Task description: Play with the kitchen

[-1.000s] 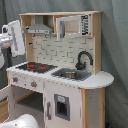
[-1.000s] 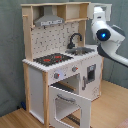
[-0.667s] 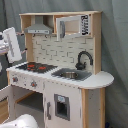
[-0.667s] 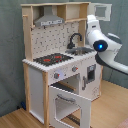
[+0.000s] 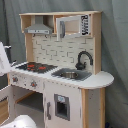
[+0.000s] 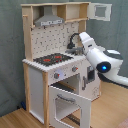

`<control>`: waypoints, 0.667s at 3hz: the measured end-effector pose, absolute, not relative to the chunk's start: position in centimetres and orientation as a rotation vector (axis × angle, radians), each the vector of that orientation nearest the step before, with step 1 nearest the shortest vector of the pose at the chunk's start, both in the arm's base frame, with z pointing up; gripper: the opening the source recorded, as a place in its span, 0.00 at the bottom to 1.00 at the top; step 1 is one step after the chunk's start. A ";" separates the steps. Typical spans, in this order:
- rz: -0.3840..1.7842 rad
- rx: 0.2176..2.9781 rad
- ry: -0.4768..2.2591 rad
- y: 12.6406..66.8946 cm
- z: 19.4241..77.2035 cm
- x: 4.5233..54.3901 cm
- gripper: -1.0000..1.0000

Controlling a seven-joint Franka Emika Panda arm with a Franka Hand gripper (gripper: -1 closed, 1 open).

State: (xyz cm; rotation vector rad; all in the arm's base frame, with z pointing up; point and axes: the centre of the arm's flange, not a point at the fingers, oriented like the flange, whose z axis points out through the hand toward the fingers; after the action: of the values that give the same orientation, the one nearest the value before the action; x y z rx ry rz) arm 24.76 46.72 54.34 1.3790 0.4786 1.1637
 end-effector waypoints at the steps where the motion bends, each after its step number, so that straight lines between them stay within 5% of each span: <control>1: 1.135 1.336 0.579 47.9 51.2 22.5 1.00; 2: 1.110 1.306 0.648 47.8 48.4 20.8 1.00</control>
State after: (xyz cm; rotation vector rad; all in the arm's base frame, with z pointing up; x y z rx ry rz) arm 20.77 47.83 48.43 1.3056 0.6476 1.1097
